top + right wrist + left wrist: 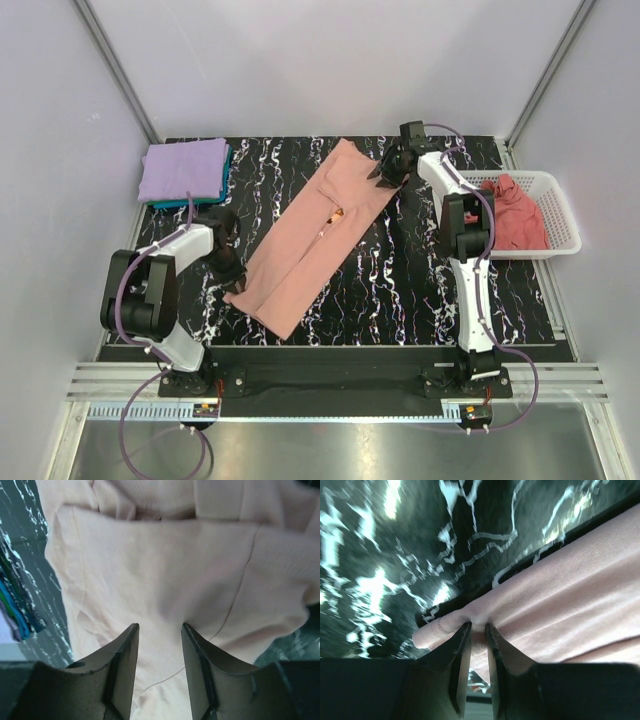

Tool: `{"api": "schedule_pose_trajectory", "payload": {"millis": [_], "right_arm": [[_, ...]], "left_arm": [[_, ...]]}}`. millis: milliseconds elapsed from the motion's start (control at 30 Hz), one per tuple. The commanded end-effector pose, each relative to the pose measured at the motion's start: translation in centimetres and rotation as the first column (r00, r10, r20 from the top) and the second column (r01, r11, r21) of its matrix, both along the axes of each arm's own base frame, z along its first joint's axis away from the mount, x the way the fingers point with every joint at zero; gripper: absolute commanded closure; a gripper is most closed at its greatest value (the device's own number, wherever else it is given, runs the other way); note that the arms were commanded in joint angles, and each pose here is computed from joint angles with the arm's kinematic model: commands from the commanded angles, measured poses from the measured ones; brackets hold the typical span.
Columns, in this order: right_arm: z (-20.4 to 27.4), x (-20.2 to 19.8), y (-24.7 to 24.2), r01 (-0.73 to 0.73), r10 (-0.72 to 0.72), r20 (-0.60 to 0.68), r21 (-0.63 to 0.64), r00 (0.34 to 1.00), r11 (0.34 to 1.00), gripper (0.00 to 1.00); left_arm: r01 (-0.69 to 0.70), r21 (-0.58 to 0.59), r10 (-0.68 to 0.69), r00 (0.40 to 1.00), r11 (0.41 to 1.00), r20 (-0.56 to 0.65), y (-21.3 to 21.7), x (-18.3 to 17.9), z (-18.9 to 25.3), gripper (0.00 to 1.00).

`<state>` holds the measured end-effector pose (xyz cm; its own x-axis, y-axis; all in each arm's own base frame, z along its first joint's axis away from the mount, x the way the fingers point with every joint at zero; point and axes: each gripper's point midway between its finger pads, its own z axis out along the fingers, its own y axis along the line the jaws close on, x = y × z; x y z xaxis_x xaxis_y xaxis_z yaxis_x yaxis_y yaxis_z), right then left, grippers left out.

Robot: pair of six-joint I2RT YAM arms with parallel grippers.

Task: Fold and stack the t-shirts
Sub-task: Fold the tshirt

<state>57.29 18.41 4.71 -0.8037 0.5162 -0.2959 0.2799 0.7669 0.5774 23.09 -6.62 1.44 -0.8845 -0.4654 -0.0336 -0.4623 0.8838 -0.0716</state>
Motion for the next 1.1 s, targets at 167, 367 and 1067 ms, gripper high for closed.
{"api": "schedule_pose_trajectory", "payload": {"millis": [167,367,1067], "right_arm": [[-1.4,1.9,-2.2,-0.144,0.15,0.035,-0.136,0.988,0.98,0.5],[-2.4,2.5,-3.7,-0.153,0.163,0.033,-0.2,0.986,0.968,0.49],[10.3,7.4,-2.6,-0.007,0.001,0.361,0.014,0.933,1.0,0.41]], "left_arm": [[-0.065,-0.126,0.055,0.996,0.99,-0.075,-3.5,-2.2,0.6,0.74],[-0.056,0.034,0.059,0.995,0.998,-0.086,-0.9,-2.3,1.3,0.73],[0.092,0.122,-0.11,0.983,0.988,0.149,-1.1,6.0,7.5,0.65]]}}
